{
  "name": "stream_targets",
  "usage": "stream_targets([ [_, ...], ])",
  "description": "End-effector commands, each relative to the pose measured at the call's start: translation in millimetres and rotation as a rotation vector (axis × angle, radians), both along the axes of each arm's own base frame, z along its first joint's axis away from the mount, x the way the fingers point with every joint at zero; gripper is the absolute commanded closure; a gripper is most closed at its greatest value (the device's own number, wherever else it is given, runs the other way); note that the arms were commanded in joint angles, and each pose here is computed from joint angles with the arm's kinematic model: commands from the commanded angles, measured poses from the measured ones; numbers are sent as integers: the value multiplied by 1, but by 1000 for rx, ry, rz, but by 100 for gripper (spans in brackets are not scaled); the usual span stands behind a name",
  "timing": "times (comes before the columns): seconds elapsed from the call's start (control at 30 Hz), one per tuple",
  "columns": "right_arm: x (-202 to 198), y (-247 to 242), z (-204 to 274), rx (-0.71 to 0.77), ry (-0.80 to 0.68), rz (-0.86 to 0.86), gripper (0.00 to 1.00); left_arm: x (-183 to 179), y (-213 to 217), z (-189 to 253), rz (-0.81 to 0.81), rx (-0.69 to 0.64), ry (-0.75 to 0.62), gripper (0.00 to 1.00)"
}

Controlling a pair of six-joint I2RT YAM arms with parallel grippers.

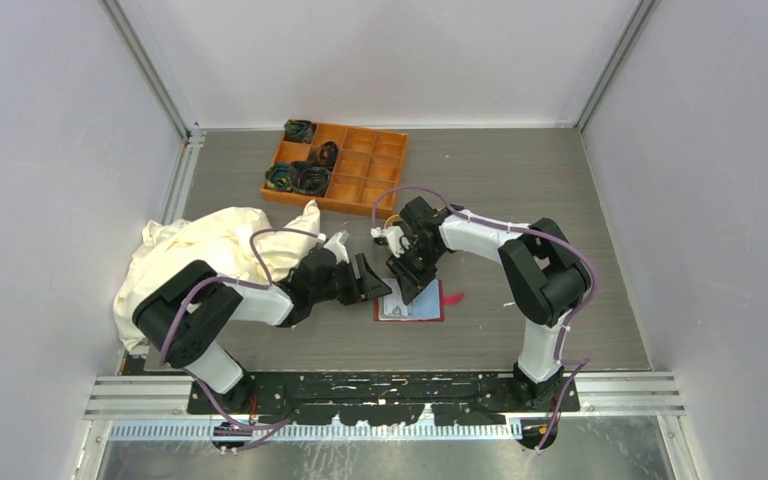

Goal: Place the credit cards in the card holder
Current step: Close the card holder at the center of the board.

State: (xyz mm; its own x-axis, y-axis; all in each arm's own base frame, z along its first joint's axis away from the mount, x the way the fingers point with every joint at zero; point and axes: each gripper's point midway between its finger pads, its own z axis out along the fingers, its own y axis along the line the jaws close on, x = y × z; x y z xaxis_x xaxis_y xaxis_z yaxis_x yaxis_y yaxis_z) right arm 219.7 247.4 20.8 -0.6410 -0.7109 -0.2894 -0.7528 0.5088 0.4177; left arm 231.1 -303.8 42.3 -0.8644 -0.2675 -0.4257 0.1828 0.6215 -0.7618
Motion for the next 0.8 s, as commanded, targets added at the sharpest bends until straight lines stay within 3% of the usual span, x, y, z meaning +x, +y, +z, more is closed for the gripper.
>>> stream_targets([
  [0.0,2,-3,-2,-28,14,-14,70,-5,-1,-15,-15,6,47,40],
  [0.27,2,-3,0,-10,35,-24,70,-6,-19,14,-44,-175,24,64],
  [0.5,2,-1,6,14,39,-30,69,-9,-29,52,-70,-303,-40,69],
  [0.77,4,0,20,68,52,-39,67,-15,-45,65,-114,-329,-58,70],
])
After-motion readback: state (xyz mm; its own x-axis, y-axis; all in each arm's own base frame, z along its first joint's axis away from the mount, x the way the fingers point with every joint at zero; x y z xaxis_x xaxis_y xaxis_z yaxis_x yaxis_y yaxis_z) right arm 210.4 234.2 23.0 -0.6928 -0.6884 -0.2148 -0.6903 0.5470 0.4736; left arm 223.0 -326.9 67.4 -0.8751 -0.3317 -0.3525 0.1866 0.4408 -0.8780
